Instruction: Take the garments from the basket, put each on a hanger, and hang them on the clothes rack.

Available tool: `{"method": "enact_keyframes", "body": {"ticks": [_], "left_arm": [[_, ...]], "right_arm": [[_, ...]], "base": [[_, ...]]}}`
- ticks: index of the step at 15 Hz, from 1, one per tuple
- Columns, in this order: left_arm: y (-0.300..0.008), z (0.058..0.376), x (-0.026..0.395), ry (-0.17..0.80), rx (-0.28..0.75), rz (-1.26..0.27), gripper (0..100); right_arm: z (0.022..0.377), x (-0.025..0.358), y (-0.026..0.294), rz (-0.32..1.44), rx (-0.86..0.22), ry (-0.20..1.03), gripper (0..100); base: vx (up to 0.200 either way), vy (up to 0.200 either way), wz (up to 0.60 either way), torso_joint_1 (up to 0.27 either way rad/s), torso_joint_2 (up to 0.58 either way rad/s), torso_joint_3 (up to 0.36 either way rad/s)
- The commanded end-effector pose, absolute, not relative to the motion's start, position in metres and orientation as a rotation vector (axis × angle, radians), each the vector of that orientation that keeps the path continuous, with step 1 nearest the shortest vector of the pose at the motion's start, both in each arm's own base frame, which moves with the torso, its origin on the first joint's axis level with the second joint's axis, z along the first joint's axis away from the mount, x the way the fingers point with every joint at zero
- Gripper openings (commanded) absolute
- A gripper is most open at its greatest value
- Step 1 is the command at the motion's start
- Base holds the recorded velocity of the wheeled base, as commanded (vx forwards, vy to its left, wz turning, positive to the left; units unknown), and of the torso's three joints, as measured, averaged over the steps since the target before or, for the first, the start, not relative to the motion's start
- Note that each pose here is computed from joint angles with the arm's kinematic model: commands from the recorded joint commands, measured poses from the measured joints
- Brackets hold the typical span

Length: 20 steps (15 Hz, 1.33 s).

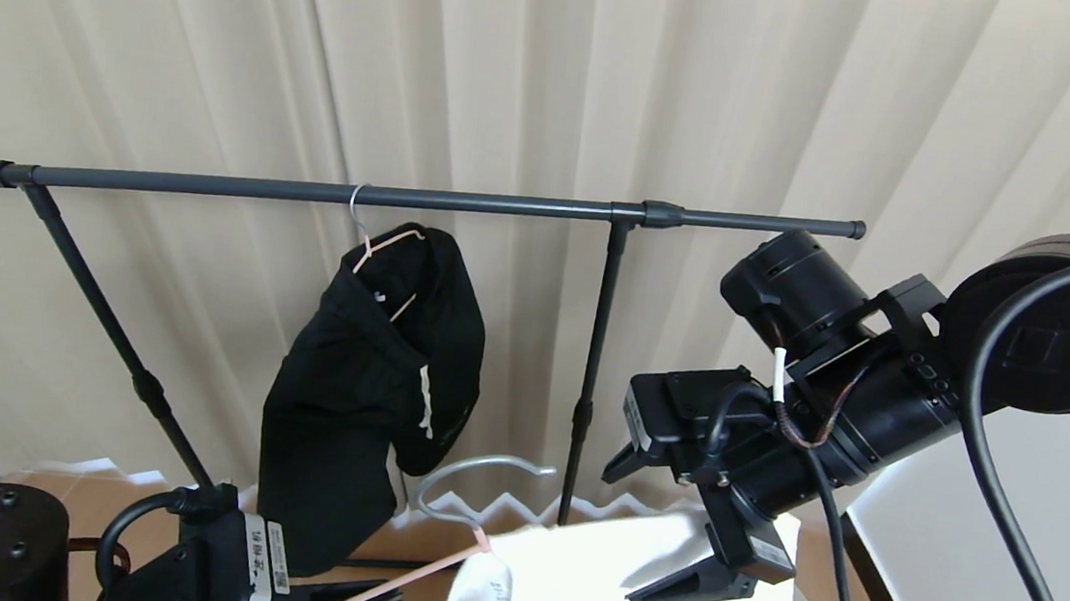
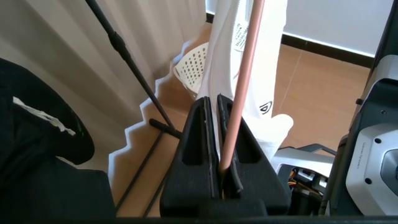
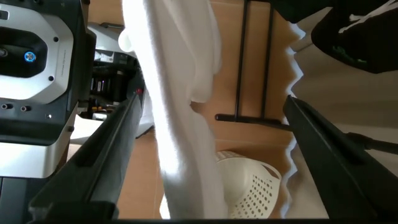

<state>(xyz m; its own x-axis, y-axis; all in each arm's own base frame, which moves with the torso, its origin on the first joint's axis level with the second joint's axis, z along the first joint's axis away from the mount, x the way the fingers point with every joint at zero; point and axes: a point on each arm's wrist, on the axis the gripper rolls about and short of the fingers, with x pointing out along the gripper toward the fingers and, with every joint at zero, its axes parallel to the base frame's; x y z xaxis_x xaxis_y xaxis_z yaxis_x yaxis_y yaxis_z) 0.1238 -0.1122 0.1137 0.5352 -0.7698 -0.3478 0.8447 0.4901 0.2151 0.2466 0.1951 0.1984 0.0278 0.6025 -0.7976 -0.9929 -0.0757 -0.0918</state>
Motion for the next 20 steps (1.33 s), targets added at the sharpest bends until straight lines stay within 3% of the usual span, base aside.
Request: {"method": "enact_keyframes", "body": {"ticks": [1, 17, 18, 20], "left_arm": [[-0.112, 0.114, 0.124, 0.215, 0.382, -0.989, 0], [-0.112, 0.114, 0.125, 0.219, 0.369, -0.982, 0], [-0.112, 0.114, 0.125, 0.22, 0.367, -0.981, 100], [-0.112, 0.116, 0.125, 0.222, 0.346, -0.978, 100]], "right_arm": [[0.199, 0.246, 0.195, 1.474, -0.819, 0.627, 0], [0.209, 0.236, 0.187, 1.466, -0.82, 0.605, 0], [0.208, 0.235, 0.186, 1.466, -0.82, 0.605, 0], [0.208, 0.232, 0.184, 1.467, -0.82, 0.609, 0]], "base": [[0.0, 0.0, 0.0, 0.0, 0.0, 0.0], [0.0, 0.0, 0.0, 0.0, 0.0, 0.0], [0.0, 0.0, 0.0, 0.0, 0.0, 0.0], [0.0, 0.0, 0.0, 0.0, 0.0, 0.0]]}}
